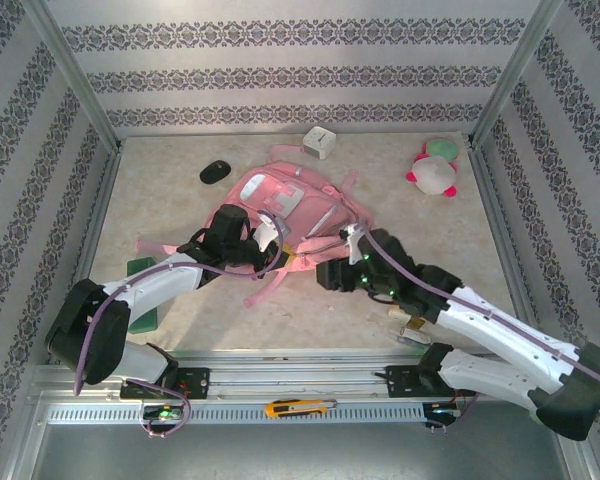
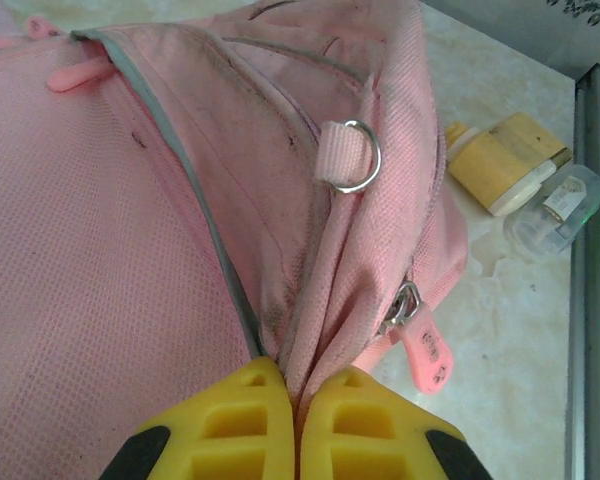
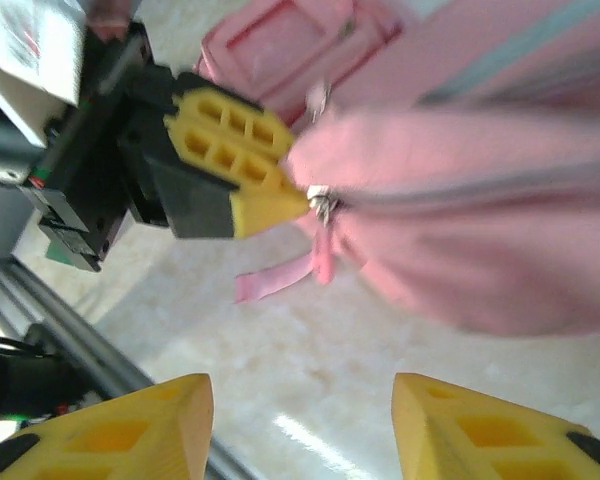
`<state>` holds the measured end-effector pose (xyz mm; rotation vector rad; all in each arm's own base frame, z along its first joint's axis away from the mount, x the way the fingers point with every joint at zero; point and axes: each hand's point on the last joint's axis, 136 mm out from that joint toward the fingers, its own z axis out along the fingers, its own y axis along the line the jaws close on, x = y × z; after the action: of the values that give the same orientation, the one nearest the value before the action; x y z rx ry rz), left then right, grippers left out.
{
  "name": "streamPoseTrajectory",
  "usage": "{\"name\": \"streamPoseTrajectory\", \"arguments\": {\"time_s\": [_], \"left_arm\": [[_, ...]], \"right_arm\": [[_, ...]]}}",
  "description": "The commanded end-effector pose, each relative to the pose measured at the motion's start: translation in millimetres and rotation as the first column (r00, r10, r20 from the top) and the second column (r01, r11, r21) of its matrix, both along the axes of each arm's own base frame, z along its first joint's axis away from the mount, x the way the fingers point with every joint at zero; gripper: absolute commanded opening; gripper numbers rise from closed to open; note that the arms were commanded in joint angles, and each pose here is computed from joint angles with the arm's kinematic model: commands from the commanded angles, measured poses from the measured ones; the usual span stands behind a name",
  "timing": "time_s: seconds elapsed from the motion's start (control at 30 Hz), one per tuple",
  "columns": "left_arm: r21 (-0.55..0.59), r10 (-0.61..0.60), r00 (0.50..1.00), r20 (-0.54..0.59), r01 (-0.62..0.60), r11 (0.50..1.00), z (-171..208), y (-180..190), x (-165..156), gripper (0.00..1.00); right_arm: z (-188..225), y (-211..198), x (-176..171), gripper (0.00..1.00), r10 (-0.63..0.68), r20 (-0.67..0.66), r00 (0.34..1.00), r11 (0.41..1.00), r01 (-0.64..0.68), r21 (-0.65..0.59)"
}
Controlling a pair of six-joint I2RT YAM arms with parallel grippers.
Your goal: Pack the student bag
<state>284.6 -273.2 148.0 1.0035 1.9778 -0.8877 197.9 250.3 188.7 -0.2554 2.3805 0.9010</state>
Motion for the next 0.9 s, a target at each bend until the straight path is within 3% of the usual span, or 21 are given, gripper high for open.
{"name": "streamPoseTrajectory", "arguments": {"time_s": [0.0,0.13,0.63,0.87], "left_arm": [[-0.058,-0.003,0.995,-0.097,-0.003,0.998,8.8,-3.0,-9.8,0.0],[-0.07,-0.011,0.995,-0.095,0.004,0.998,12.3,-5.3,-8.8,0.0],[-0.09,-0.03,0.997,-0.075,0.023,0.996,21.0,-7.3,-10.3,0.0],[-0.11,-0.056,0.996,-0.065,0.049,0.993,27.7,-10.6,-12.0,0.0]], "right_arm": [[4.4,16.4,14.8,0.48,-0.158,-0.109,0.981,0.968,0.176,0.177],[-4.9,37.3,21.4,0.48,-0.155,-0.161,0.975,0.944,0.194,0.266],[-35.2,42.3,46.6,0.48,-0.222,-0.199,0.955,0.934,0.267,0.237],[-50.5,34.9,52.6,0.49,-0.277,-0.208,0.938,0.935,0.313,0.168]]}}
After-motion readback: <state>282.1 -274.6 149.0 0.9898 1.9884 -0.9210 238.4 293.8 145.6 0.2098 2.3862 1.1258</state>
